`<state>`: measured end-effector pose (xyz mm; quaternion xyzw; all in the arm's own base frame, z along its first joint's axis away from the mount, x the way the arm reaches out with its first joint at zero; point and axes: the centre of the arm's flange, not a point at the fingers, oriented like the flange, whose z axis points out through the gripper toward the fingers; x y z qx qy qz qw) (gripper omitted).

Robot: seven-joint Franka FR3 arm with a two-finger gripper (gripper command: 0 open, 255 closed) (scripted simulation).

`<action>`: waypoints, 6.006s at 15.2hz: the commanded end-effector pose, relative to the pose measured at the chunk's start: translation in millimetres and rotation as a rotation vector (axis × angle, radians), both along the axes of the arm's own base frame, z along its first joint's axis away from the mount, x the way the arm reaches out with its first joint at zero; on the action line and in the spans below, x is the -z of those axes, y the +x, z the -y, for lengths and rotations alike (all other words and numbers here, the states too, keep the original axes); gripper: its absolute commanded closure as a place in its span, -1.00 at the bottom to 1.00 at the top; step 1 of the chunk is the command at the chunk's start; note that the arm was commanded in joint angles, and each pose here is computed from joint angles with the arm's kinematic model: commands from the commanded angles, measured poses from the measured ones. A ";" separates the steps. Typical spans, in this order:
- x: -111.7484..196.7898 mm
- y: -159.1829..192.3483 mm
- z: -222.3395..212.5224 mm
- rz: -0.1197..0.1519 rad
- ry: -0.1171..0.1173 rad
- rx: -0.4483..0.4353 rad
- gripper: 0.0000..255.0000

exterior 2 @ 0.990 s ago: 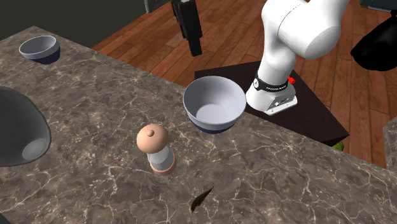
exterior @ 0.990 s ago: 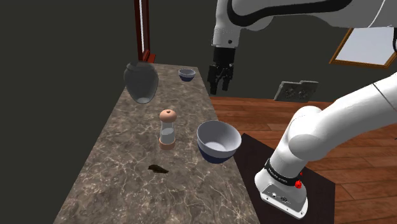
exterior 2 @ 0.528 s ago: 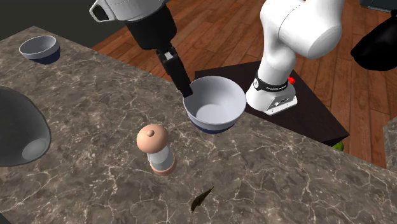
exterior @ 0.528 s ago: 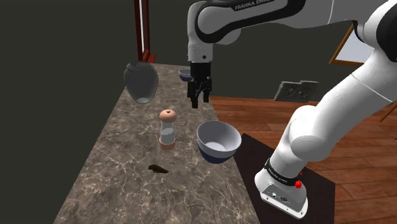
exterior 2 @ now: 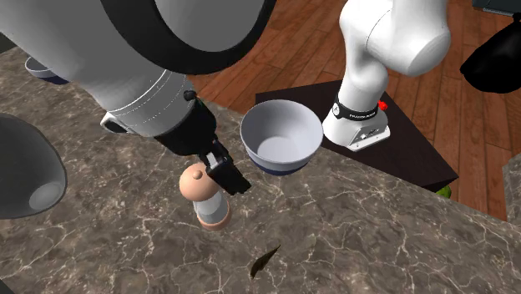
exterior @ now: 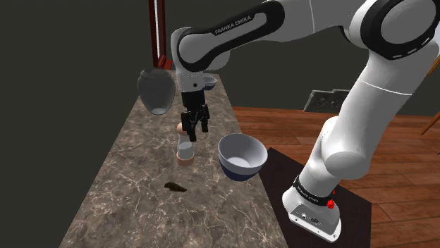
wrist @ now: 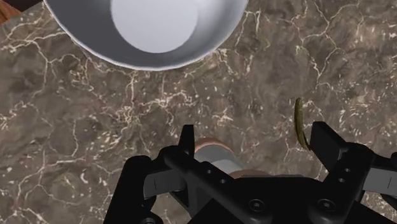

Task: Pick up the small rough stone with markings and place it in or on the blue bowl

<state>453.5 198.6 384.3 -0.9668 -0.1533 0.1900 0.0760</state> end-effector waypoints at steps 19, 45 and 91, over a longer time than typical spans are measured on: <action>146.8 12.0 -143.5 -0.164 0.041 -0.248 -1.00; 107.1 10.3 -143.6 -0.164 0.041 -0.248 1.00; -44.5 -82.0 75.2 -0.164 0.041 -0.248 1.00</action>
